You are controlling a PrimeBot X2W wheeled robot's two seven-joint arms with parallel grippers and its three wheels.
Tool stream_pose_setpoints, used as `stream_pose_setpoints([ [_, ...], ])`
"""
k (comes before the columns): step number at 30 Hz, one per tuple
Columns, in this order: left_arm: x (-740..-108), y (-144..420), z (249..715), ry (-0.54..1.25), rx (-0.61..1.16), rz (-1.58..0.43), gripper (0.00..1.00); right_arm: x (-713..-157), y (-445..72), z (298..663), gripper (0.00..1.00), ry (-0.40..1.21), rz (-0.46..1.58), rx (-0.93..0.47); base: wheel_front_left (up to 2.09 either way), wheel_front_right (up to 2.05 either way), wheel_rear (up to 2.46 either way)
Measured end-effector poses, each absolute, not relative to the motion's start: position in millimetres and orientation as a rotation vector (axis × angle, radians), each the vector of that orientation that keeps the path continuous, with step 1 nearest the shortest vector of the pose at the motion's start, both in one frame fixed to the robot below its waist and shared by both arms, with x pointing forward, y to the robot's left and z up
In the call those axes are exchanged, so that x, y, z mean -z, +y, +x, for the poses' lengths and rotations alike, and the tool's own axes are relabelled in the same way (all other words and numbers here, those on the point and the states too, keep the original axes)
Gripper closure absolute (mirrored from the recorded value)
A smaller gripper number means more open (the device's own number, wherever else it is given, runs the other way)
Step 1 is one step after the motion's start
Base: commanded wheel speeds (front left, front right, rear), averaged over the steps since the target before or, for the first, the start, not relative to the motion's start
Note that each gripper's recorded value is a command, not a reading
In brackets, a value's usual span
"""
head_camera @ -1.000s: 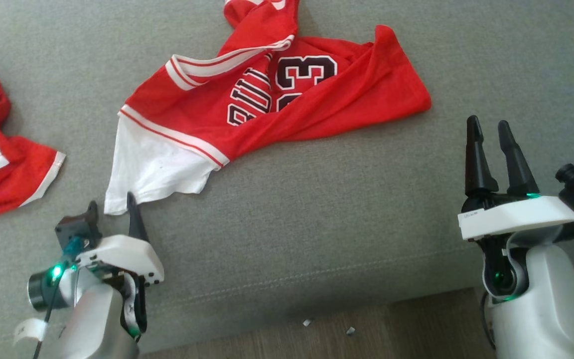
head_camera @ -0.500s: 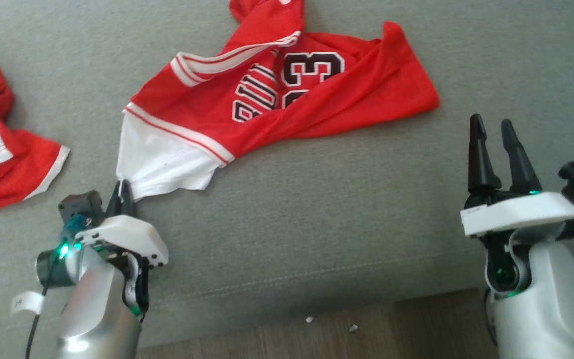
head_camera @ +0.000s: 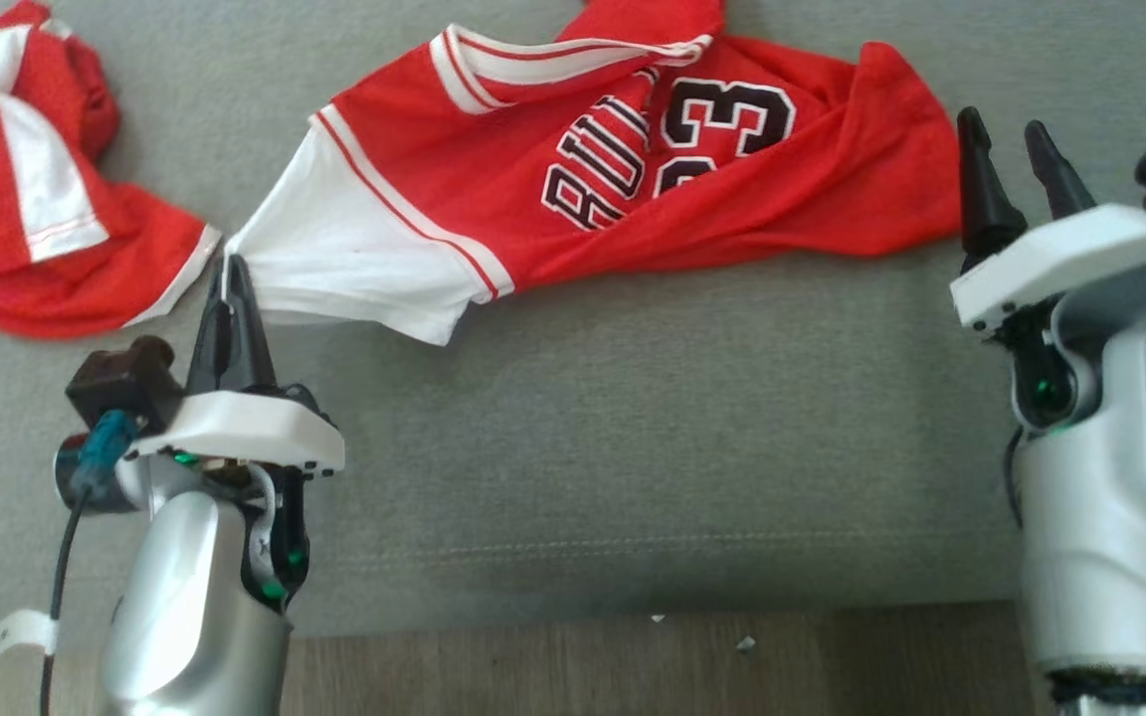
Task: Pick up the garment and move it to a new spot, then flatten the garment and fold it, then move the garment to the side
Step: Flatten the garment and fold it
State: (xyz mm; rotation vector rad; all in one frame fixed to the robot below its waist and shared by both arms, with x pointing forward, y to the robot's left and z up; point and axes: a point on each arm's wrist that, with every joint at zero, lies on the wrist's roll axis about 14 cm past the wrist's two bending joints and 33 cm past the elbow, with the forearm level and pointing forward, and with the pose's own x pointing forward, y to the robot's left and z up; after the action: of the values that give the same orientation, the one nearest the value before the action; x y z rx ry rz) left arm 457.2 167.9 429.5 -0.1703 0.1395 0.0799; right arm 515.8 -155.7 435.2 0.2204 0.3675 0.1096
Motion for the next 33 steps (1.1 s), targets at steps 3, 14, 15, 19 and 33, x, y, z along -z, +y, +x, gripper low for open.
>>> stream_pose_setpoints([
  [3,-434.5,178.1,455.4,0.116,-0.113,-0.171,1.0,-415.7,-154.5,525.0,0.0,0.458,0.154,-0.131,0.0,0.0,0.0],
  [14,-418.1,182.9,453.8,0.154,-0.127,-0.159,1.0,-394.3,-142.1,543.7,0.0,0.518,-0.016,-0.236,0.0,0.0,0.0],
  [15,-417.1,182.5,453.6,0.157,-0.126,-0.159,1.0,-394.8,-141.4,545.3,0.0,0.512,-0.027,-0.242,0.0,0.0,0.0],
  [19,-414.5,180.9,453.7,0.164,-0.123,-0.159,1.0,-389.7,-141.0,546.0,0.0,0.518,-0.041,-0.252,0.0,0.0,0.0],
  [33,-411.4,173.2,455.5,0.174,-0.107,-0.166,1.0,-381.1,-139.0,544.9,0.62,0.538,-0.056,-0.273,0.0,0.0,0.0],
])
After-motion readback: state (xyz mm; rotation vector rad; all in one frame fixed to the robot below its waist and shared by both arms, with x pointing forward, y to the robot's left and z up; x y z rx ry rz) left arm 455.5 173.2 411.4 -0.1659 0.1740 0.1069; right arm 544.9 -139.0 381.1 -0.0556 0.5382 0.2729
